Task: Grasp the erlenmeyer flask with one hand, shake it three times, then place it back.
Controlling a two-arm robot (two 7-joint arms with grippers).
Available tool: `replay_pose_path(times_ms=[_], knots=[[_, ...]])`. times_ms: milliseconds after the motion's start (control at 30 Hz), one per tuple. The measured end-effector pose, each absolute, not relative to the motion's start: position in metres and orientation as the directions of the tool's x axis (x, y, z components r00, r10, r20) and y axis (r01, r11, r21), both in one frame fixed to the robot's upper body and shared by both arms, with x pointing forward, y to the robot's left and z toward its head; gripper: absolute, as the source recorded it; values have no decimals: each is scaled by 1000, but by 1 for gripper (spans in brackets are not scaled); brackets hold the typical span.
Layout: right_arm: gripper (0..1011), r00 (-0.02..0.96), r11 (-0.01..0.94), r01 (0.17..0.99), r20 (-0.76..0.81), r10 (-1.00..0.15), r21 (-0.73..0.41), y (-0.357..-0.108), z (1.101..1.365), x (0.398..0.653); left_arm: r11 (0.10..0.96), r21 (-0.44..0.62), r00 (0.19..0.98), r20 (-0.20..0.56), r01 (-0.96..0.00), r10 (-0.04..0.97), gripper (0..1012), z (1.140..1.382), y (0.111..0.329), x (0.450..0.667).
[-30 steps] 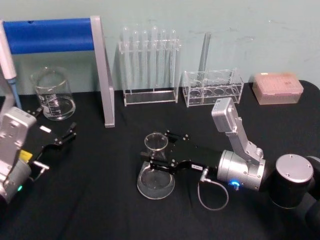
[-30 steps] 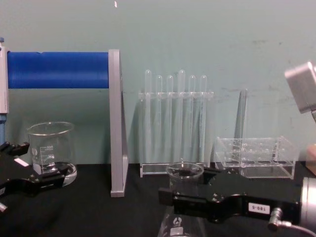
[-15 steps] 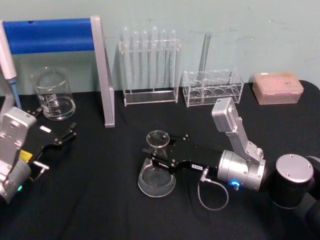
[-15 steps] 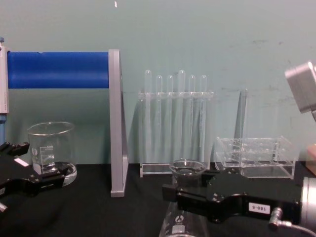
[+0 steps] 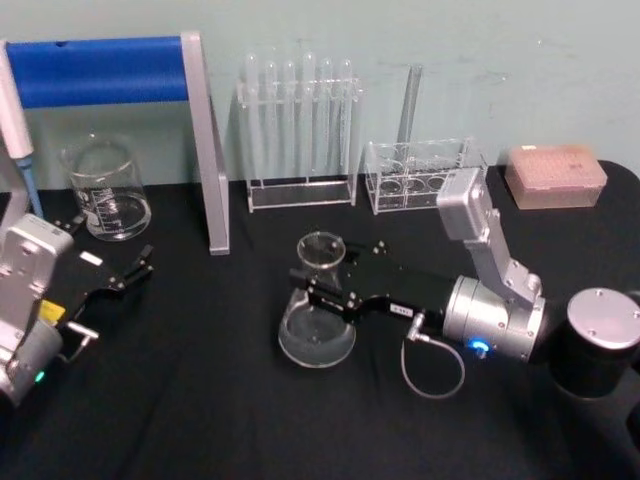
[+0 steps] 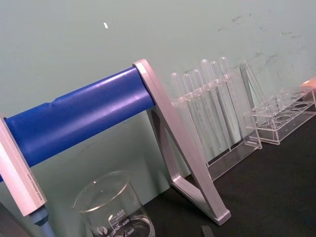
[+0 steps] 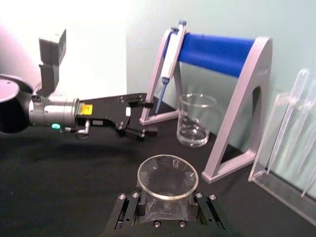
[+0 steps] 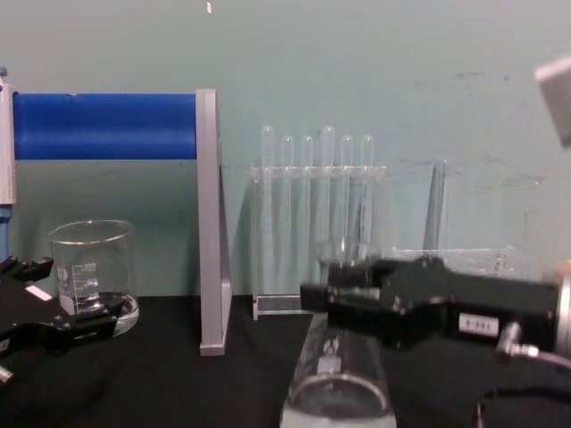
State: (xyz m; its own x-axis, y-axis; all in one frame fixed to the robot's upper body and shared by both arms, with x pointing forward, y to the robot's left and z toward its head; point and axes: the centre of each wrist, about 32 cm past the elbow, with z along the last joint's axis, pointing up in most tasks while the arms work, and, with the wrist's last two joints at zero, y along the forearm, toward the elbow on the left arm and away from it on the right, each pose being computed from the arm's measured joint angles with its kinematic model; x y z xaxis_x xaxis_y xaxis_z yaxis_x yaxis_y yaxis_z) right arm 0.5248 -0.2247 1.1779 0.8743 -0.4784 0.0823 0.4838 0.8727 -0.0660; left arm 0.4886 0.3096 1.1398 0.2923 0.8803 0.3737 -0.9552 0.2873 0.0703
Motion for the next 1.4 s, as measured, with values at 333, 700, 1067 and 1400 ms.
replay_pose_path(times_ms=[333,700,1067,1400], knots=[[449,848,850,524,118,-517,-41,-227,1214,521,287,70,292,374,-955,880,1001,1140,310,489],[449,837,840,542,113,-536,-28,-230,1229,517,287,70,292,374,-955,880,1001,1140,310,489],[449,834,836,547,111,-541,-33,-230,1228,517,287,70,292,374,-955,880,1001,1140,310,489],[449,836,838,544,108,-538,-35,-229,1228,517,287,70,292,374,-955,880,1001,1140,310,489]])
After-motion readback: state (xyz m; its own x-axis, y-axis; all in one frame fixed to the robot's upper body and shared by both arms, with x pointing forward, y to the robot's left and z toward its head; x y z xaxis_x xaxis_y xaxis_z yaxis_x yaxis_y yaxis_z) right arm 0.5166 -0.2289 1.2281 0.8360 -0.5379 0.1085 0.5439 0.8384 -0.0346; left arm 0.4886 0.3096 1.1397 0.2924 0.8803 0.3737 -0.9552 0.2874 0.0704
